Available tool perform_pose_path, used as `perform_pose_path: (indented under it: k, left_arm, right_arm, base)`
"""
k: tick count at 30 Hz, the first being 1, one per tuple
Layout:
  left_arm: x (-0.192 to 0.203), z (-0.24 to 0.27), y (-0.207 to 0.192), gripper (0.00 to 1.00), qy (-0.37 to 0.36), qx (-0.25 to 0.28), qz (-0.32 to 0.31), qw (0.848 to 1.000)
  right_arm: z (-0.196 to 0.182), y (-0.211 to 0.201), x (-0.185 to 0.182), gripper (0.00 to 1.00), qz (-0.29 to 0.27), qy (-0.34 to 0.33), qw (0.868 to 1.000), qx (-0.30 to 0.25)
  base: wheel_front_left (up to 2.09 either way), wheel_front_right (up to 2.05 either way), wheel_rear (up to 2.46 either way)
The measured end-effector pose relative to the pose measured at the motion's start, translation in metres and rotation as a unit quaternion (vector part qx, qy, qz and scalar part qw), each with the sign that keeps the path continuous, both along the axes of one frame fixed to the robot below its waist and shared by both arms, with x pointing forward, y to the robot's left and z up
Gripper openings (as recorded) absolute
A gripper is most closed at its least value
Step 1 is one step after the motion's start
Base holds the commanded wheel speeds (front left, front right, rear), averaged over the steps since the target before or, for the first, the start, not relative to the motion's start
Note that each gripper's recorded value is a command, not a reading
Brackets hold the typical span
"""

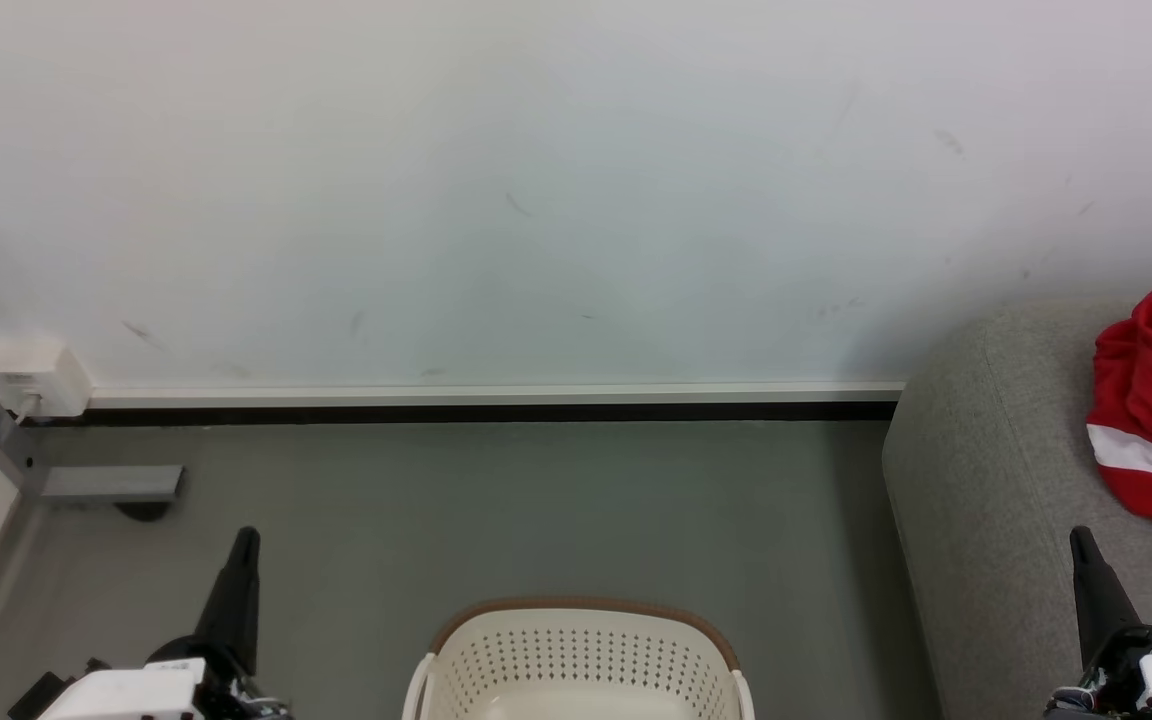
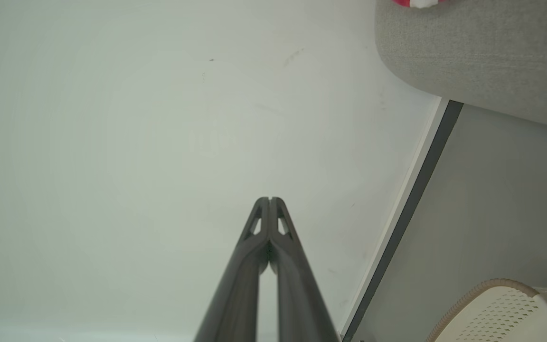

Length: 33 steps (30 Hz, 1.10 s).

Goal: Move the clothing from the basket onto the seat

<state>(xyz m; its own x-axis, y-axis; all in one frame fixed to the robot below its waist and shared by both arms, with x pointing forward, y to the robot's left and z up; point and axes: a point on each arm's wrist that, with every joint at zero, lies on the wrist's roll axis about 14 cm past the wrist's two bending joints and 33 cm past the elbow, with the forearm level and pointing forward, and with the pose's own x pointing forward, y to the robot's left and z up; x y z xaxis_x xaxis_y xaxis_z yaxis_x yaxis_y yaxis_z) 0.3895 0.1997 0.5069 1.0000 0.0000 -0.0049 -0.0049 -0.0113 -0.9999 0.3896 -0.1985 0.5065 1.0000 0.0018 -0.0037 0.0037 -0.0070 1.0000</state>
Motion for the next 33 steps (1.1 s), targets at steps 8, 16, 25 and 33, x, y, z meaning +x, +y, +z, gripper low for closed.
perform_pose_path:
  k: [8, 16, 25, 33]
  left_arm:
    - [0.0000, 0.0000, 0.0001, 0.00, 0.000, 0.000, 0.000, 1.000]
    - [0.0000, 0.0000, 0.0001, 0.00, 0.000, 0.000, 0.000, 1.000]
    - [0.0000, 0.0000, 0.0001, 0.00, 0.000, 0.000, 0.000, 1.000]
    - [0.0000, 0.0000, 0.0001, 0.00, 0.000, 0.000, 0.000, 1.000]
  right_arm:
    - [0.0000, 0.0000, 0.0000, 0.00, 0.000, 0.000, 1.000, 0.000]
    - [0.0000, 0.0000, 0.0000, 0.00, 0.000, 0.000, 1.000, 0.000]
    - [0.0000, 0.0000, 0.0000, 0.00, 0.000, 0.000, 1.000, 0.000]
    - [0.0000, 0.0000, 0.0000, 0.00, 0.000, 0.000, 1.000, 0.000]
  base:
    - [0.00, 0.00, 0.00]
    - [0.00, 0.00, 0.00]
    - [0.00, 0.00, 0.00]
    - [0.00, 0.00, 0.00]
